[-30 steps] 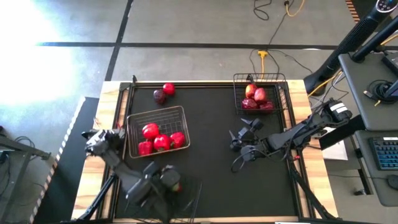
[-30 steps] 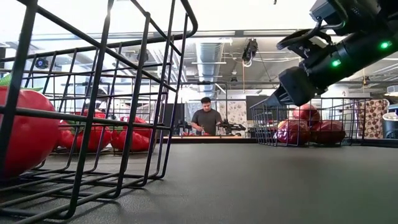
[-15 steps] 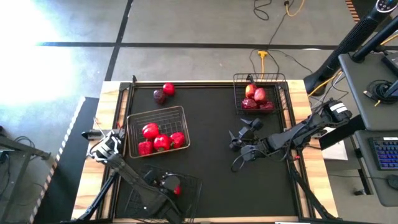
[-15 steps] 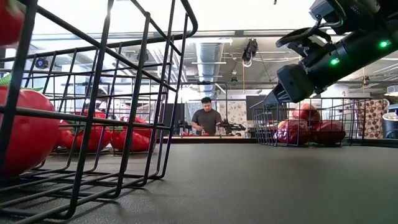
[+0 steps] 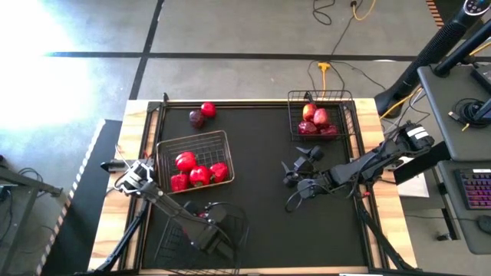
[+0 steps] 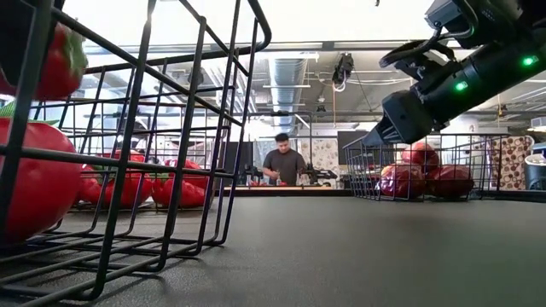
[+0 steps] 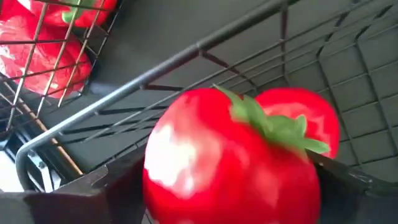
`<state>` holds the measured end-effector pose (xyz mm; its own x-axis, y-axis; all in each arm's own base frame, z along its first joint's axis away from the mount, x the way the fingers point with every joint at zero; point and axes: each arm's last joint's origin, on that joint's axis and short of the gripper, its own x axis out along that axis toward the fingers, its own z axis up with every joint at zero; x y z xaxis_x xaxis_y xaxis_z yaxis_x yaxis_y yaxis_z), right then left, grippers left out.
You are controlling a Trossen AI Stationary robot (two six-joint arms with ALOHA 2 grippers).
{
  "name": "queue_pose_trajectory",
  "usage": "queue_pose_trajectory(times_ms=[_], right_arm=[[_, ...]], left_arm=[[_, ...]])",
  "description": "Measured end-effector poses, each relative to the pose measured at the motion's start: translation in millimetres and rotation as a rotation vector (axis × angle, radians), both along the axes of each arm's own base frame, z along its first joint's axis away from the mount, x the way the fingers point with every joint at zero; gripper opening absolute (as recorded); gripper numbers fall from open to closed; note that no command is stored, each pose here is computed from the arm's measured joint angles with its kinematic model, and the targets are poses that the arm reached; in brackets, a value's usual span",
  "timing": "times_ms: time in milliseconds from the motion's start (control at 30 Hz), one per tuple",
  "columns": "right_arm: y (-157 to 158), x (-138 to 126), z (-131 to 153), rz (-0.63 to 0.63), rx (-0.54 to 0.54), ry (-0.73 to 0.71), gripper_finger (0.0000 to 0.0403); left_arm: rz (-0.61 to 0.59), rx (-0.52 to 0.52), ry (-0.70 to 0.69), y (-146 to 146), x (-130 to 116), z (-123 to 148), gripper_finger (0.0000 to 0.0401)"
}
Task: Sort produce into baskets
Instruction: Put the top center tomato into the left black basket, then move the red apple from the top left to the top center of the table
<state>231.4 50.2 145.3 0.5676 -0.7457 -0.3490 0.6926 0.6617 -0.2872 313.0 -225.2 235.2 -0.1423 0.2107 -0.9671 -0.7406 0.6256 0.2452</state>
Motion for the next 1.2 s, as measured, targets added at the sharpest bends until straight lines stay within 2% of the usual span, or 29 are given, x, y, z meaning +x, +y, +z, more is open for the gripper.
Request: queue_pose_trajectory(times_ms=[167,400,867,1100,1200], right_arm=[[0,-1,-1,0.0,-0.002,0.004,0.0384],[0,-1,-1,0.0,-0.001,0.004,0.0384],[0,-1,-1,-0.003,0.006,-0.005,0.0384],[0,0,-1,0.01,0.02,0.0,0.0384],[0,0,-1,0.01,0.021,-0.001,0.0384]], left_arm=[[0.001,0.007,0.046,3,-3,-9,0.0319],[-0.092,-0.001,0.08,4,-4,-13,0.032],[-0.014,0.01,0.055,4,-3,-13,0.0322],[0.011,-0.016,0.083,5,-3,-13,0.0361],[-0.024,-0.038,0.084,4,-2,-12,0.0379]])
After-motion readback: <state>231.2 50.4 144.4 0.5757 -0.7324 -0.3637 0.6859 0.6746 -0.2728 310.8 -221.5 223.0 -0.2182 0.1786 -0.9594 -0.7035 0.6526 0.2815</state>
